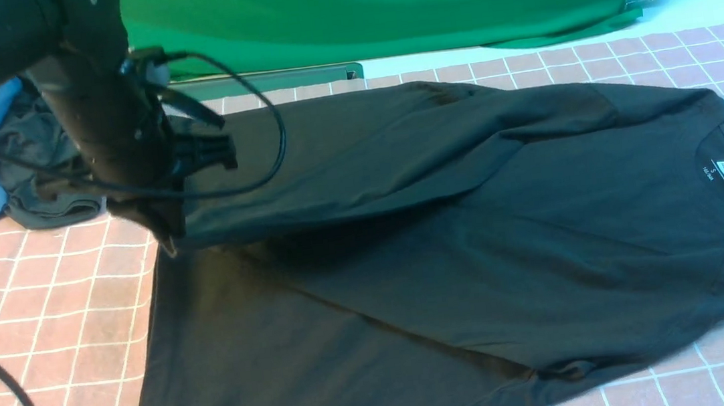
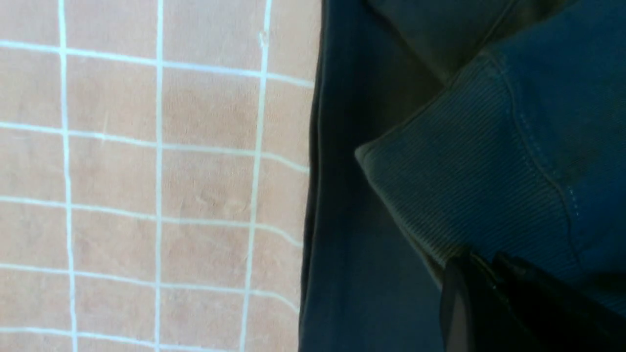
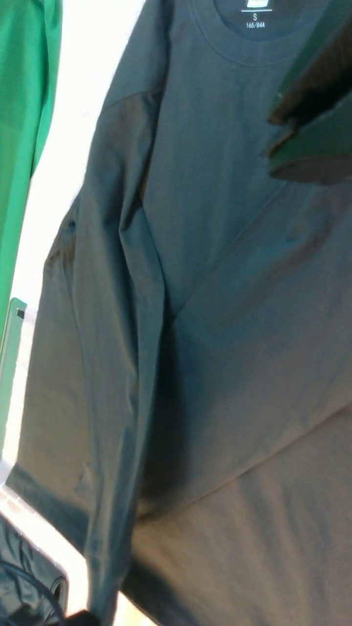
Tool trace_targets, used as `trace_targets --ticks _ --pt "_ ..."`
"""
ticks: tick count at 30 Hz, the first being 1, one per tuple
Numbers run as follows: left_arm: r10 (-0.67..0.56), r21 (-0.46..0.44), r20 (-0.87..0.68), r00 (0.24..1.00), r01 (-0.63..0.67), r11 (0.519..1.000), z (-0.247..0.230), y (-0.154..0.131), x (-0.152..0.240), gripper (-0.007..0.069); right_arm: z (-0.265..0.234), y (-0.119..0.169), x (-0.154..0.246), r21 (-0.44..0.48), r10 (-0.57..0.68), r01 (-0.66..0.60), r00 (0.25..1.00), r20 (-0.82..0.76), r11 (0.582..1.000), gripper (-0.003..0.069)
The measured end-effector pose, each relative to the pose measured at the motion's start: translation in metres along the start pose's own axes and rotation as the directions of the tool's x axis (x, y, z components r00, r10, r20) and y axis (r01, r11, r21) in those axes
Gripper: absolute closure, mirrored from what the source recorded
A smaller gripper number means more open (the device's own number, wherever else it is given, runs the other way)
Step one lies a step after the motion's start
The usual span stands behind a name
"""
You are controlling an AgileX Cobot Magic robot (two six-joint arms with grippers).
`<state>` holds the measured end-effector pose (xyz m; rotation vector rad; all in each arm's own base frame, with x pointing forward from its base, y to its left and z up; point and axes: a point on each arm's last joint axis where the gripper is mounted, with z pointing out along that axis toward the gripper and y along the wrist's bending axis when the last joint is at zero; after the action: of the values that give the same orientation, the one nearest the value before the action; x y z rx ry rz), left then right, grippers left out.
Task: Fold a long-sleeved shirt over a pink coffee tablecloth.
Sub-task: 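Fold the left side of the dark shirt inward over its body with the left gripper, then grasp the near edge of the shirt at its hem and shoulder corners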
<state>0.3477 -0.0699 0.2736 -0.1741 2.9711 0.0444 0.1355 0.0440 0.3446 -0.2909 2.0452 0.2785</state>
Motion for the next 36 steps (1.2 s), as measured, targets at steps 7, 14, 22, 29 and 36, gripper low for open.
trace_targets --ticks 7,14,22,29,36 --pt "-0.015 -0.036 0.029 0.999 0.016 0.999 -0.012 0.009 0.012 0.0599 0.0 0.0 0.0 0.002 -0.003 0.003 1.0 0.0 1.0 0.0537" --pt "-0.019 -0.044 -0.022 1.0 0.018 0.999 0.0 0.01 0.021 0.0599 0.0 0.0 0.0 0.003 -0.004 0.004 1.0 0.0 1.0 0.0536" --pt "0.017 0.017 -0.06 0.998 -0.016 1.0 0.003 0.005 0.026 0.0596 0.0 0.0 0.0 0.004 -0.003 0.003 1.0 0.0 1.0 0.0536" --pt "0.032 0.088 -0.06 0.998 -0.026 0.996 -0.014 -0.004 0.076 0.0596 0.015 -0.001 0.01 -0.004 0.025 -0.026 0.987 -0.157 1.0 0.0547" --pt "-0.028 0.052 -0.175 0.984 0.037 0.998 0.012 0.012 0.149 0.0593 0.046 -0.004 0.022 0.0 0.041 -0.044 0.941 -0.336 0.999 0.0609"
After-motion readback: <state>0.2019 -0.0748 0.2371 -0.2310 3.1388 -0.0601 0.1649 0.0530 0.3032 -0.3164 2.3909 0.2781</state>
